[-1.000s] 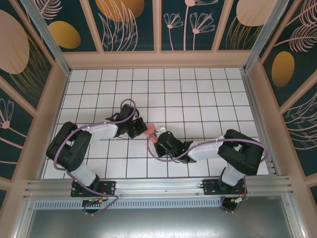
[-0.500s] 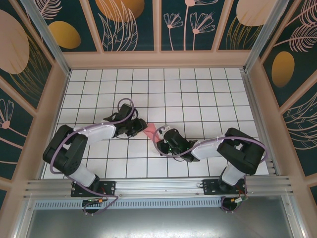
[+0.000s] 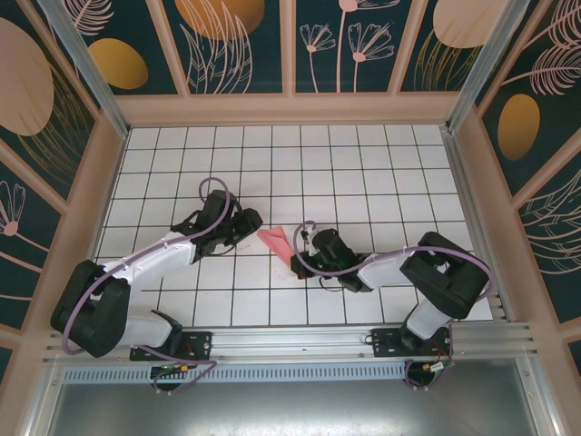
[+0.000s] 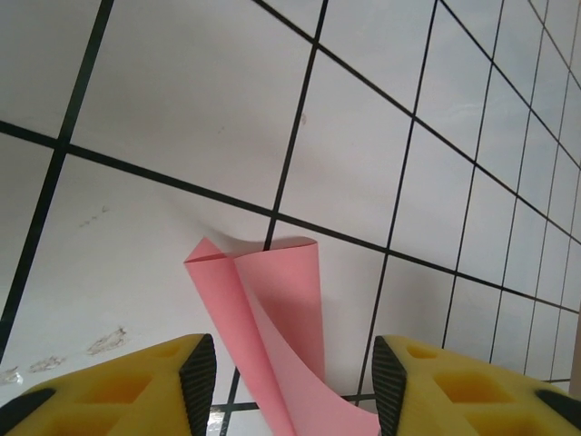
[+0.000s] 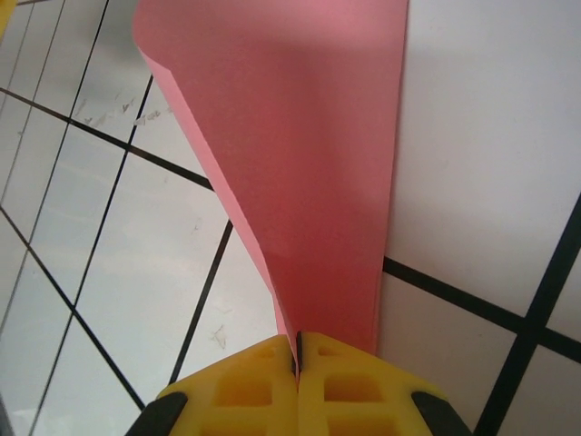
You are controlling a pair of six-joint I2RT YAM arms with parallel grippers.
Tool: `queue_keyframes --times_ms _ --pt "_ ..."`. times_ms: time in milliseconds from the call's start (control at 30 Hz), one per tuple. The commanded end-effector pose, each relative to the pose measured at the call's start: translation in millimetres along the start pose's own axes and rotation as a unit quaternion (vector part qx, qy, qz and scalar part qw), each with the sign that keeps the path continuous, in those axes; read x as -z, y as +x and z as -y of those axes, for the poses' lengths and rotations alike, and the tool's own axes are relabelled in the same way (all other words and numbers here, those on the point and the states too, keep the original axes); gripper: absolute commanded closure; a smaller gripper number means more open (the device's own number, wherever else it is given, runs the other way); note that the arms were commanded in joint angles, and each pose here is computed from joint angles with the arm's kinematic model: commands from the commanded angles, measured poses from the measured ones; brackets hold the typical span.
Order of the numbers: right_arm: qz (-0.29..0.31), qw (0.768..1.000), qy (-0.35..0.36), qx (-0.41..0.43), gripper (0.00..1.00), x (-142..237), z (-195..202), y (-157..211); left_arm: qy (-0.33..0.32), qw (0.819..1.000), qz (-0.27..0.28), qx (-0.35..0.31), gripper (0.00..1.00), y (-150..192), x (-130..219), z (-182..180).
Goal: Fold a paper plane with a square sheet of paper (pick it up from the middle)
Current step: Fold the wing for the fifth time at the center of the table.
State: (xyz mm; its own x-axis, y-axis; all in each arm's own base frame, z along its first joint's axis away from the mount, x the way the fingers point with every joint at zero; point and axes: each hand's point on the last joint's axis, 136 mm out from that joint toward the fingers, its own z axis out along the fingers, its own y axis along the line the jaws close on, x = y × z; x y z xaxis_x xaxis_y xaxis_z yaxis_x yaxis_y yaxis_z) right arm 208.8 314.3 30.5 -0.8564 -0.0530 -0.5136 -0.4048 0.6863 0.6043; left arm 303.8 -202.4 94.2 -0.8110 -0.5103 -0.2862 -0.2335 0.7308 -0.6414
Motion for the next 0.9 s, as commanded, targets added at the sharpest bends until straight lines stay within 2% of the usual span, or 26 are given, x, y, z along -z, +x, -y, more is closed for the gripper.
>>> queue_keyframes --times_ms 0,267,500,633,867 --pt "-0.016 0.999 -0.023 -0.029 1.00 -3.9 -4.5 3.9 0.014 1.000 0.000 0.010 0.49 2.8 0.1 -1.8" --pt "-0.050 0.996 -0.025 -0.064 1.00 -10.7 -2.6 11.3 0.059 0.998 -0.033 0.010 0.55 19.7 -3.9 2.8" --pt "-0.067 0.992 -0.028 -0.100 1.00 -13.0 1.3 15.2 0.122 0.991 -0.057 0.005 0.65 33.8 -2.7 13.9" --pt "-0.077 0.991 -0.009 -0.108 1.00 -16.4 9.2 19.8 0.158 0.985 -0.069 0.010 0.67 40.1 -1.3 21.8" --pt "-0.088 0.991 0.037 -0.099 1.00 -19.6 24.9 26.7 0.177 0.980 -0.093 0.012 0.67 50.4 -5.7 29.3"
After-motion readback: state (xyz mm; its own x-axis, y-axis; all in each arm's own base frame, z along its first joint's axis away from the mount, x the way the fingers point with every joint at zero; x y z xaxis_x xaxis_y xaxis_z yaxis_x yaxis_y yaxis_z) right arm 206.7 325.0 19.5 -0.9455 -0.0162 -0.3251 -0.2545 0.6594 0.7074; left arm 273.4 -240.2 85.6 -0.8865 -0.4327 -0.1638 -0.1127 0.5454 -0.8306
